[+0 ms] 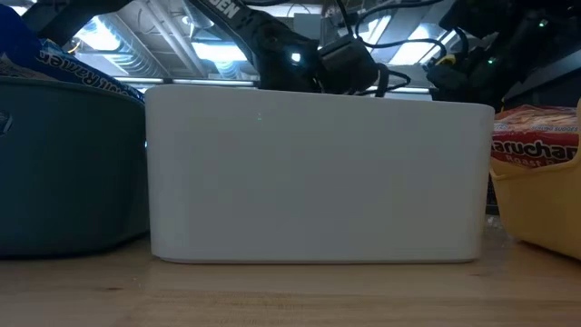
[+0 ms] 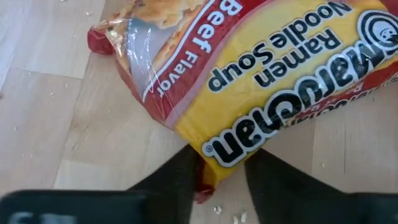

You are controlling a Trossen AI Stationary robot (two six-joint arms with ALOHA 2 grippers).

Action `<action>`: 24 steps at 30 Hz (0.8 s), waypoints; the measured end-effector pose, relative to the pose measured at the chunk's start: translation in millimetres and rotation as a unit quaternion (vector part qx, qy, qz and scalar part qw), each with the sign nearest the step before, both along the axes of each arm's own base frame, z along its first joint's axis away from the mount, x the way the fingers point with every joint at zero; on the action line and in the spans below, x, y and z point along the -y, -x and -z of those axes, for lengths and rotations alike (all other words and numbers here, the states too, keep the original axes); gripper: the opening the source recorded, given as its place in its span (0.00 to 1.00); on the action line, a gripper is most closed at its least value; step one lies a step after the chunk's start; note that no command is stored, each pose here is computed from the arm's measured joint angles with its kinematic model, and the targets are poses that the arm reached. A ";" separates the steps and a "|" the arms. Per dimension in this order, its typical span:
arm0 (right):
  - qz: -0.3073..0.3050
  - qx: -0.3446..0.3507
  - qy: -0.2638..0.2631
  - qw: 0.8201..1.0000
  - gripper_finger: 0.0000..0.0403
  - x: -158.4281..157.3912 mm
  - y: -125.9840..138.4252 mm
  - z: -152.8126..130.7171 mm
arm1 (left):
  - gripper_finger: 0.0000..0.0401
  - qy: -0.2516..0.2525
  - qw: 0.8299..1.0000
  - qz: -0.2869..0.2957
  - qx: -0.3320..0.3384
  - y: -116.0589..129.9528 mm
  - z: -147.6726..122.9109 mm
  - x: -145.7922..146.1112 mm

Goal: Sort Maruchan noodles
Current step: Put the red noodle pack into the yellow bin

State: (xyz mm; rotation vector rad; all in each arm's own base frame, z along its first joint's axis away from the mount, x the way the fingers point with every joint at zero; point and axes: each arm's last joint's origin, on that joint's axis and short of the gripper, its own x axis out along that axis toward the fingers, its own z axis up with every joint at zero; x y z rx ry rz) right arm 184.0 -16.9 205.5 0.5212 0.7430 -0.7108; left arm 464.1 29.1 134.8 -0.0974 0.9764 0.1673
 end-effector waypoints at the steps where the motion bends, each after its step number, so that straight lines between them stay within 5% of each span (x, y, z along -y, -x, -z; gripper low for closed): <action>1: 0.000 0.000 0.000 1.000 0.73 0.0 0.0 0.0 | 0.28 0.002 1.000 -0.004 0.001 0.0 0.0 0.0; 7: 0.000 -0.004 0.000 1.000 0.73 0.0 0.7 0.5 | 0.03 0.007 1.000 -0.006 0.000 -0.7 -1.7 0.8; 24: 0.058 -0.032 0.057 0.996 0.73 5.8 16.1 -3.1 | 0.00 -0.055 0.997 -0.030 -0.034 -7.6 -71.7 10.6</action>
